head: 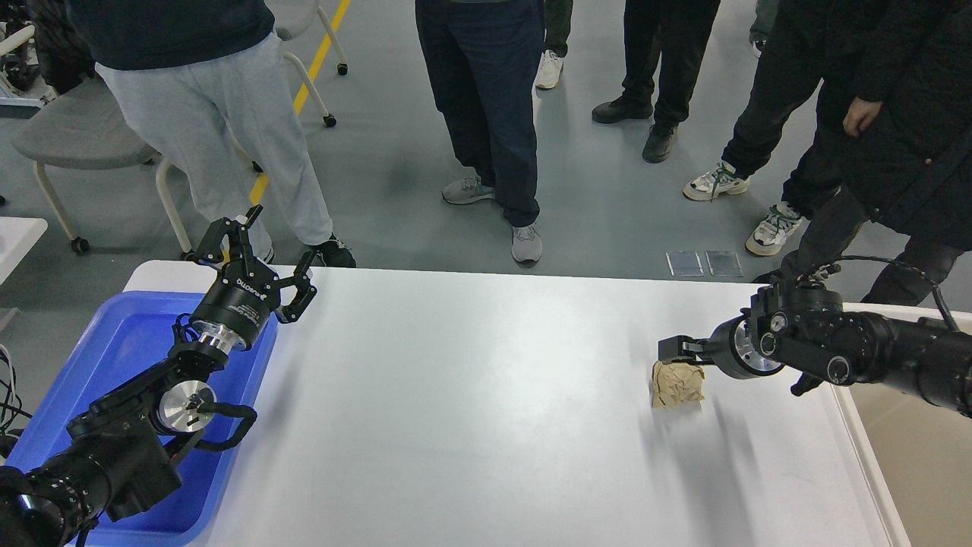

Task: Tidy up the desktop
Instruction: 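Lower the open right gripper onto the crumpled tan paper ball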

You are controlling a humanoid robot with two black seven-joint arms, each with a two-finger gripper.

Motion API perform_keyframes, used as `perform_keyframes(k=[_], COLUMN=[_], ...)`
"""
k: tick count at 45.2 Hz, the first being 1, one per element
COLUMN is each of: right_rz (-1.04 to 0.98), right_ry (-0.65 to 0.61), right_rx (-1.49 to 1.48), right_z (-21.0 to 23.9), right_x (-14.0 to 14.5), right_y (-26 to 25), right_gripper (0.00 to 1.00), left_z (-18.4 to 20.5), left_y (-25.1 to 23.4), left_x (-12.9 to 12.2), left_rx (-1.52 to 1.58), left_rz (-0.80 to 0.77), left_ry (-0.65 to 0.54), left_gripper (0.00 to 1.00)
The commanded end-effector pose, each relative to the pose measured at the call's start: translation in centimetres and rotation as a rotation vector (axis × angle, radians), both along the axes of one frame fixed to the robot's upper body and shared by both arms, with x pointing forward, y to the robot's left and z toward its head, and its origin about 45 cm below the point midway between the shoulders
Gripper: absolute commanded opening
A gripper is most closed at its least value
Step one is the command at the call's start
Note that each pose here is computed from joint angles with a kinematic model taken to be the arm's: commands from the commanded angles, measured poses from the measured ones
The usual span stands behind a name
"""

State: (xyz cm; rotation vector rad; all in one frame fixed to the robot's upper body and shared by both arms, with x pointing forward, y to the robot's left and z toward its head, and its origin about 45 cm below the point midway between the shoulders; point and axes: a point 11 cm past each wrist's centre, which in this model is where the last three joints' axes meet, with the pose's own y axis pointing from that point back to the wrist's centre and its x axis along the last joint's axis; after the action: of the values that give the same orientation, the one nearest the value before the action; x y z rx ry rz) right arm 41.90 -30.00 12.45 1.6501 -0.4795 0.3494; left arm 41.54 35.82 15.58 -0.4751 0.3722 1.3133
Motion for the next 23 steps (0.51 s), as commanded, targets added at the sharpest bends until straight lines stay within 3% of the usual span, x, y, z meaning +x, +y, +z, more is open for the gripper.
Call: perform_keyframes(k=[1,23], right_rz=[0.0,-0.003], right_ry=[-0.001,-0.019], right_rx=[0.012,0.022], right_z=[-1.0,-2.0], right_x=[-0.4,-0.6], right_y=[0.6,1.4], right_gripper=[1.0,1.0], left_z=[0.0,0.0], left_y=[-0.1,0.0], left_x=[0.0,0.0], left_rx=[0.0,0.001], left_rz=[-0.001,0.0], left_ry=[0.0,0.0], left_gripper=[1.0,1.0])
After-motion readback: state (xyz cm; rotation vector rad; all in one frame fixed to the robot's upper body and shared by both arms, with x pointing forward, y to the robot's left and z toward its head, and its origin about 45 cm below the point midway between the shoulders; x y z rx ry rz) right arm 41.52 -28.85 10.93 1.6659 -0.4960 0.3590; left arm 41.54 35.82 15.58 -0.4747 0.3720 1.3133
